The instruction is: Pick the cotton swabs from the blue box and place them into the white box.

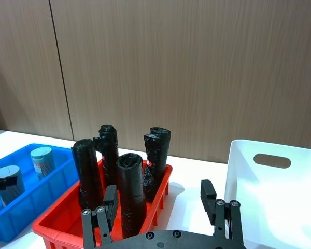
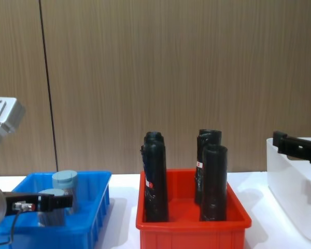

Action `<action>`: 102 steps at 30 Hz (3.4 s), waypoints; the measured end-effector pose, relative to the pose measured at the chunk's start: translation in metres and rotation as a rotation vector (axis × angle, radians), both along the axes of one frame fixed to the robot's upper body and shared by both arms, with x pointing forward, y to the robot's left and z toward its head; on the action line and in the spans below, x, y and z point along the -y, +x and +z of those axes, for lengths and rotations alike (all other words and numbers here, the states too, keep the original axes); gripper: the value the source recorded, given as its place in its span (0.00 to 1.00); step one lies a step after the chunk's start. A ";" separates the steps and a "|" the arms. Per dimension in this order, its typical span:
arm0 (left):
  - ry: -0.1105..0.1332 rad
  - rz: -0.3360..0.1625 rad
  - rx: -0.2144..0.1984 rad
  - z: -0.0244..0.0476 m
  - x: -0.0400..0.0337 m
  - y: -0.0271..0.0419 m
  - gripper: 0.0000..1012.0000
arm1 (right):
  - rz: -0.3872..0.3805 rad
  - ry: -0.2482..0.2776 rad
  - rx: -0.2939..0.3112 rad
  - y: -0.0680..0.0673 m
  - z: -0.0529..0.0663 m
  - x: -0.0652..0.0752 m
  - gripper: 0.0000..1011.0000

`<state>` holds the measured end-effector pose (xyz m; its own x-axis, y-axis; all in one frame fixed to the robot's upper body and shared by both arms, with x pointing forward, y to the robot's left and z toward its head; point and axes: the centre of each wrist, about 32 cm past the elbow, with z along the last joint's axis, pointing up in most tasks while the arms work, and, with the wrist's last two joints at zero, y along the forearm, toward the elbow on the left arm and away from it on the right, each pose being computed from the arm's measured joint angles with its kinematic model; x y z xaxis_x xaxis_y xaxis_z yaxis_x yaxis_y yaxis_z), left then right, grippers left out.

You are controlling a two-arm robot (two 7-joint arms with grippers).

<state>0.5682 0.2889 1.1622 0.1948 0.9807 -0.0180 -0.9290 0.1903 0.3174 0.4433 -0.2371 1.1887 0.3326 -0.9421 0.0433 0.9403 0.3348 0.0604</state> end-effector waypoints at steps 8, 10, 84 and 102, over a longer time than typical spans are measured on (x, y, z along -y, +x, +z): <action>-0.001 -0.012 -0.009 -0.0034 -0.0006 0.0035 0.94 | 0.000 0.000 0.000 0.000 0.000 0.000 0.99; 0.001 -0.013 -0.009 -0.0038 -0.0007 0.0038 0.89 | 0.000 0.000 0.000 0.000 0.000 0.000 0.99; -0.025 -0.660 0.174 0.1136 0.0542 0.0292 0.66 | 0.000 0.000 0.000 0.000 0.000 0.000 0.99; -0.052 -0.840 0.141 0.1345 0.0796 0.0573 0.66 | 0.000 0.000 0.000 0.000 0.000 0.000 0.99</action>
<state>0.6255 0.2094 1.2967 0.8610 0.5082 0.0200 -0.5031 0.8452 0.1806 0.4433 -0.2371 1.1887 0.3326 -0.9421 0.0433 0.9404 0.3348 0.0604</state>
